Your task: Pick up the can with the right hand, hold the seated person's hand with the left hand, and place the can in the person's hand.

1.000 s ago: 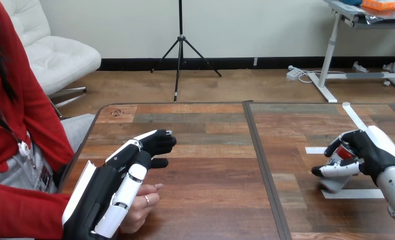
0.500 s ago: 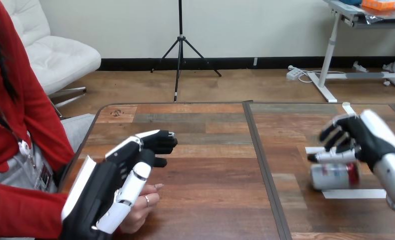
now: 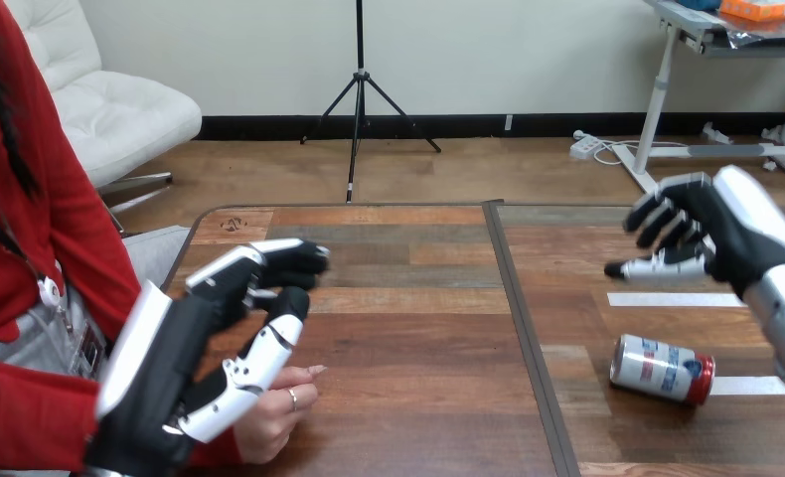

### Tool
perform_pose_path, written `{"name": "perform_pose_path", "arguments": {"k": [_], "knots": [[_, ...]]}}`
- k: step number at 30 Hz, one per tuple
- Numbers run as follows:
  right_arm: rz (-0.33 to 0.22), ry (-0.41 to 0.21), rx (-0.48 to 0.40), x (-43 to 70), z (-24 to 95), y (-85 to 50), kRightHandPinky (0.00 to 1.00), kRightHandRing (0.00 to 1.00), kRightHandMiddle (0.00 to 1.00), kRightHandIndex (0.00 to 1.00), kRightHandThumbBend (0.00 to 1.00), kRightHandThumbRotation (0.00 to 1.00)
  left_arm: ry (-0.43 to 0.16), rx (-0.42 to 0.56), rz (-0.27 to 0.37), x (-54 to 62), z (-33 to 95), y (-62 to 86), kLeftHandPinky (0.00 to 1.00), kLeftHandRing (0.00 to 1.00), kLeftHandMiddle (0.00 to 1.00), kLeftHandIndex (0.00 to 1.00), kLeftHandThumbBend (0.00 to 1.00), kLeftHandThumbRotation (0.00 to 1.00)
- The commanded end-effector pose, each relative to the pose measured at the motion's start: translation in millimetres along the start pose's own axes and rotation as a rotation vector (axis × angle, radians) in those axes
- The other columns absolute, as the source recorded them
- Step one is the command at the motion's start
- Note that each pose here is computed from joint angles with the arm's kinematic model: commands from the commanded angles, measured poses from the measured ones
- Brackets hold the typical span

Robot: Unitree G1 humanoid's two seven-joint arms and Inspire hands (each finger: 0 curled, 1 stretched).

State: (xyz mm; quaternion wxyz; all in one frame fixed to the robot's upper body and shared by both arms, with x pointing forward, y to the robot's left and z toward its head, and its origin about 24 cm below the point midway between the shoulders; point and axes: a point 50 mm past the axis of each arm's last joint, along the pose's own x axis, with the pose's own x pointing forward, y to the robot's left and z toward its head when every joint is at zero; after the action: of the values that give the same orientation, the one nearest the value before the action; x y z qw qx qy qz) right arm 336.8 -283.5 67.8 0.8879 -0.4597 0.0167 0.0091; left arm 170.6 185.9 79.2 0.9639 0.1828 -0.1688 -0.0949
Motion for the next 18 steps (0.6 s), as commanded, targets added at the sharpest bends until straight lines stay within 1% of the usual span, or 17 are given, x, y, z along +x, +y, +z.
{"name": "perform_pose_path", "arguments": {"k": [1, 3, 9, 12, 18], "knots": [[-0.069, -0.092, 0.005, 4.4, 15.8, -20.4, 0.4, 0.42, 0.48, 0.5, 0.75, 0.0, -0.07, 0.077, 0.028, 11.9, 7.5, 13.1, 0.61, 0.71, 0.73, 0.7, 0.3, 0.52], [-0.07, -0.098, 0.007, 4.4, 17.2, -20.5, 0.4, 0.42, 0.48, 0.5, 0.75, 0.0, -0.077, 0.094, 0.034, 12.8, 7.8, 15.9, 0.61, 0.71, 0.73, 0.7, 0.32, 0.48], [-0.072, -0.112, 0.01, 4.2, 20.2, -20.5, 0.39, 0.41, 0.47, 0.49, 0.75, 0.0, -0.072, 0.112, 0.055, 14.1, 7.8, 22.7, 0.61, 0.71, 0.73, 0.7, 0.37, 0.44], [-0.07, -0.115, 0.007, 4.3, 21.6, -20.5, 0.4, 0.41, 0.47, 0.49, 0.75, 0.0, -0.071, 0.116, 0.067, 14.3, 7.4, 25.5, 0.6, 0.71, 0.73, 0.7, 0.42, 0.43], [-0.063, -0.12, 0.011, 4.0, 22.8, -19.4, 0.41, 0.41, 0.46, 0.49, 0.76, 0.0, -0.064, 0.129, 0.091, 14.1, 7.1, 29.2, 0.58, 0.7, 0.72, 0.69, 0.48, 0.44]]}}
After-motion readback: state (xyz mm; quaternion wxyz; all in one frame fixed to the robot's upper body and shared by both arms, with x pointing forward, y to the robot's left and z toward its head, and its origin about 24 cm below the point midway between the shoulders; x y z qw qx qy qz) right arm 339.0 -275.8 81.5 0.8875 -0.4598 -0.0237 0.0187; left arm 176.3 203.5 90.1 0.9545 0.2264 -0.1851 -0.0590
